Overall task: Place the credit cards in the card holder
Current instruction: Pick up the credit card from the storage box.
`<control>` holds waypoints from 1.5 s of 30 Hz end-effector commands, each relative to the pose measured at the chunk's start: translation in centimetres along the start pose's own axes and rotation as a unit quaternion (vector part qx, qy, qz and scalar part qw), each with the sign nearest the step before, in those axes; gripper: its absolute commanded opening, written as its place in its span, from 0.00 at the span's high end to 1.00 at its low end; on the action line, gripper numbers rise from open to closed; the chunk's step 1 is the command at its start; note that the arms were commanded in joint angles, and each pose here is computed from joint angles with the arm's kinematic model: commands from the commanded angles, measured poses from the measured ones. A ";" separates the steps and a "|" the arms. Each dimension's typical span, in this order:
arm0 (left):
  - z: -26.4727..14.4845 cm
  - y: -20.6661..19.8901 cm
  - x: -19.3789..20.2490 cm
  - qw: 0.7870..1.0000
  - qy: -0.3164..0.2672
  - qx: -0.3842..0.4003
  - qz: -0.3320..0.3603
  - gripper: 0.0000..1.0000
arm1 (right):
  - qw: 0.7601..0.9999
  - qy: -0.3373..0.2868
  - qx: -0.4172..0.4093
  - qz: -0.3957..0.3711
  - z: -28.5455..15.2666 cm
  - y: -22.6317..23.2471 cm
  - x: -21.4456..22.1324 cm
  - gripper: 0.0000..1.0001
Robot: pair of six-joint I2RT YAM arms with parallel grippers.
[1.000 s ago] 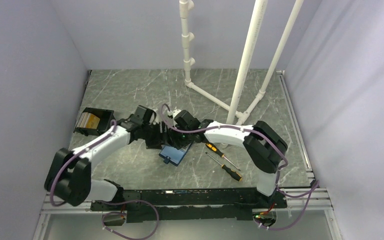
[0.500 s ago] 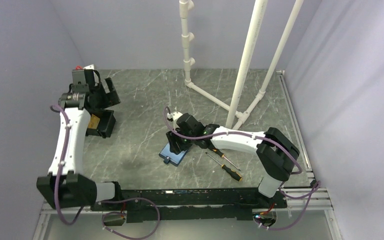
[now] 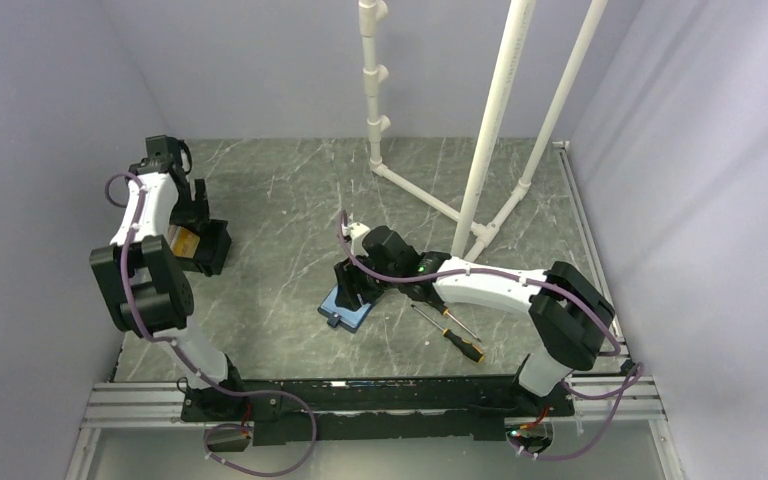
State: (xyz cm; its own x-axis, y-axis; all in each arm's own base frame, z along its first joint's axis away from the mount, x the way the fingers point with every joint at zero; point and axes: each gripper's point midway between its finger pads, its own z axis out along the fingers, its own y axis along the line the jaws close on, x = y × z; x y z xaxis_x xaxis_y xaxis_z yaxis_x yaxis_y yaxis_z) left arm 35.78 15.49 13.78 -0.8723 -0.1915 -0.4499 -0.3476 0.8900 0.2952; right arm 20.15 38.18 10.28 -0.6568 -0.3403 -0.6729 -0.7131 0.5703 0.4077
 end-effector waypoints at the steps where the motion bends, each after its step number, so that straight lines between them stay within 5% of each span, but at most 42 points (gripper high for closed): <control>1: 1.9 0.9 -1.5 0.999 0.005 -0.024 0.033 0.01 | 0.999 -0.045 -0.020 -0.006 -1.3 1.1 -2.3 0.41; 20: 8.5 1.0 1.3 0.992 0.104 -0.050 0.045 0.02 | 0.999 -0.040 -0.027 0.015 -1.2 0.3 -2.1 0.41; 35: 7.7 1.9 1.5 0.991 0.103 -0.074 0.033 0.34 | 0.998 -0.048 -0.032 0.018 -1.1 0.1 -2.4 0.41; 45: 7.2 2.0 1.6 0.992 0.100 -0.077 0.019 0.43 | 0.998 -0.049 -0.033 0.019 -1.2 0.2 -2.5 0.40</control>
State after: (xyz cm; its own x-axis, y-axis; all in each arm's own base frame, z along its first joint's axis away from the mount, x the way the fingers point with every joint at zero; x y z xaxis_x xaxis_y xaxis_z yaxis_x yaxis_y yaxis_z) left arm 36.45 19.48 5.77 -0.9505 -0.2229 -0.2163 -0.2974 0.8540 0.4269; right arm 21.03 37.71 11.09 -0.6813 -0.2789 -0.6768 -0.6877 0.5608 0.4611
